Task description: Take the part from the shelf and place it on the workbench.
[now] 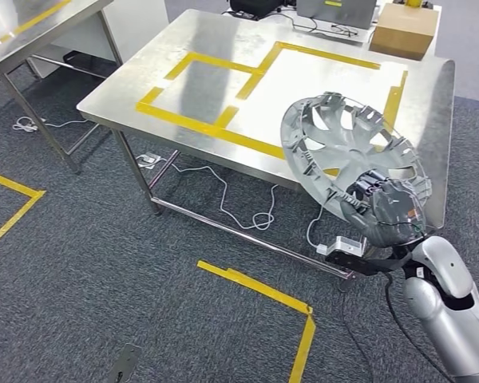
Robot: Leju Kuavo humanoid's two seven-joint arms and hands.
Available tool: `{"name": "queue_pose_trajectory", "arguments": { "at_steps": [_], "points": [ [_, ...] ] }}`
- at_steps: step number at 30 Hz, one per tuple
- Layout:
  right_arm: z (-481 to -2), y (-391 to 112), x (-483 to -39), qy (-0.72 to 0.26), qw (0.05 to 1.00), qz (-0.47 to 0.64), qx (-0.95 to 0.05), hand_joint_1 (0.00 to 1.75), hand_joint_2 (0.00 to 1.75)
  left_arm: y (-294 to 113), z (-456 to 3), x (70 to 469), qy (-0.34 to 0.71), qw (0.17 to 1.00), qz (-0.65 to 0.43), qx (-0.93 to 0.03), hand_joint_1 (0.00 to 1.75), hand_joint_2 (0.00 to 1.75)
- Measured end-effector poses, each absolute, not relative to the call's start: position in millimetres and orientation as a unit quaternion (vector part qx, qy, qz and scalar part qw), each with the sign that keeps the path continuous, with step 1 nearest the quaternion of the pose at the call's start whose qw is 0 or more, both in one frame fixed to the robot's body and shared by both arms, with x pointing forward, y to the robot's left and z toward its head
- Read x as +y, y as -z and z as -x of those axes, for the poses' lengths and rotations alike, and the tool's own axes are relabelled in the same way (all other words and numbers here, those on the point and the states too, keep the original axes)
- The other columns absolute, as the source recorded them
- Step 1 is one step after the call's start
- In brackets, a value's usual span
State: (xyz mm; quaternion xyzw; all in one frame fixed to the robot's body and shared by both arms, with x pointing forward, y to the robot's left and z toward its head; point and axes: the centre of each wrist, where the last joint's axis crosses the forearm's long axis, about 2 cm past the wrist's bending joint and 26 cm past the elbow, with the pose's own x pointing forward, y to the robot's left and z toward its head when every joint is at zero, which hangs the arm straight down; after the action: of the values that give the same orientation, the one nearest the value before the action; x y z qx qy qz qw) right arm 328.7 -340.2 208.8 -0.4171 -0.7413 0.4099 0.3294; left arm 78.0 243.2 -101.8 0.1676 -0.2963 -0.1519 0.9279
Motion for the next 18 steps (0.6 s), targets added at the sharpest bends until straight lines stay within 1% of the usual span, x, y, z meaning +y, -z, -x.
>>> {"name": "queue_pose_trajectory", "arguments": {
  "at_steps": [18],
  "points": [
    [-328.0,-200.8,-340.3,-0.419,0.336,0.417,-0.733,1.75,1.75,101.2,-79.9,239.4,0.151,0.929,-0.161,-0.298,0.00,1.75]
  ]
}}
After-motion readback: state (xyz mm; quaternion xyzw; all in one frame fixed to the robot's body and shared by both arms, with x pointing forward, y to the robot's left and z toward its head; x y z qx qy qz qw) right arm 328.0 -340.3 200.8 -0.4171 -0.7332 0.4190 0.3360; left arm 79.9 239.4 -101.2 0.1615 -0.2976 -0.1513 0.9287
